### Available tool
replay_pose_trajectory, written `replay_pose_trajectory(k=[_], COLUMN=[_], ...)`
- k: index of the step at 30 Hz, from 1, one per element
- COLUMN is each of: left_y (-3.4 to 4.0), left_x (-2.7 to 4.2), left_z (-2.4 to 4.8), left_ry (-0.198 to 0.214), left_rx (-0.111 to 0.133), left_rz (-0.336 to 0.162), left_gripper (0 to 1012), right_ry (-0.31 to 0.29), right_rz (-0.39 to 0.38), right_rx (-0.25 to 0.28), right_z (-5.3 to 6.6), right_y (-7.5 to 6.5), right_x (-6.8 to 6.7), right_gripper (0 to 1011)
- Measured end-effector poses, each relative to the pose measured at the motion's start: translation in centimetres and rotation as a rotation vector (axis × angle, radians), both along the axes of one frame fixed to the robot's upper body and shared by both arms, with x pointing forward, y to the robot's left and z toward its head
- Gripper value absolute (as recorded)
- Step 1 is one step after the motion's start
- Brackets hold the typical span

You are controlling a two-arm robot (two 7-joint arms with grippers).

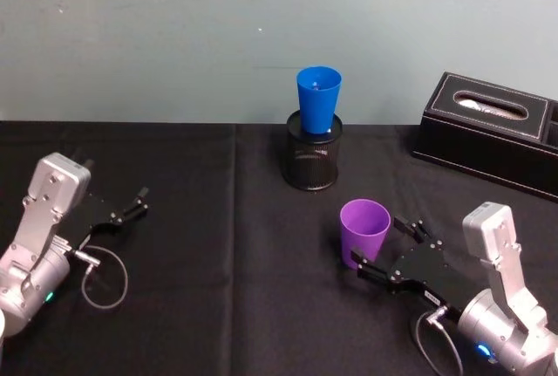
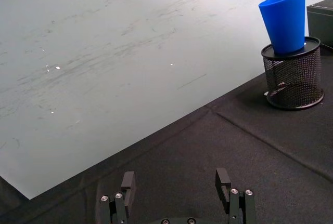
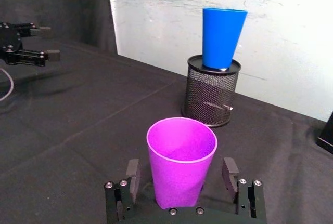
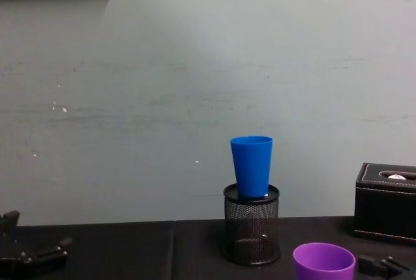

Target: Pick up one cup with a gripper and tap it against the other cup.

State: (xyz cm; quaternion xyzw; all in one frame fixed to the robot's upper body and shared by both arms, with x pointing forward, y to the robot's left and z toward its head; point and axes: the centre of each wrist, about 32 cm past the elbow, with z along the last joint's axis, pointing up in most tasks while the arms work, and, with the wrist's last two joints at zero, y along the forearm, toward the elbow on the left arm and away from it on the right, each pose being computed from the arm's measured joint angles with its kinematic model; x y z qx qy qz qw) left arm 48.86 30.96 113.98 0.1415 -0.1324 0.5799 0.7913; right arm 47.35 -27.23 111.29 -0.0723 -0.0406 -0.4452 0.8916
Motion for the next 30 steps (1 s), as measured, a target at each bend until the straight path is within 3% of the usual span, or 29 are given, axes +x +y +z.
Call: replay_pose_trajectory(k=[18, 30], left_y=[0.00, 0.00], left_x=[0.00, 0.00], left_z=[0.00, 0.00], left_ry=[0.000, 0.000], left_rx=[0.000, 0.000], left_rz=[0.000, 0.000], left_gripper=[1011, 1011], right_ry=[0.008, -0.003], right_rz=[0.019, 0.026], right_rx=[0.043, 0.061], right_z=[-0.6, -0.3], right_y=[0.4, 0.8], right_x=[1.4, 2.7], right_gripper=[1003, 1003])
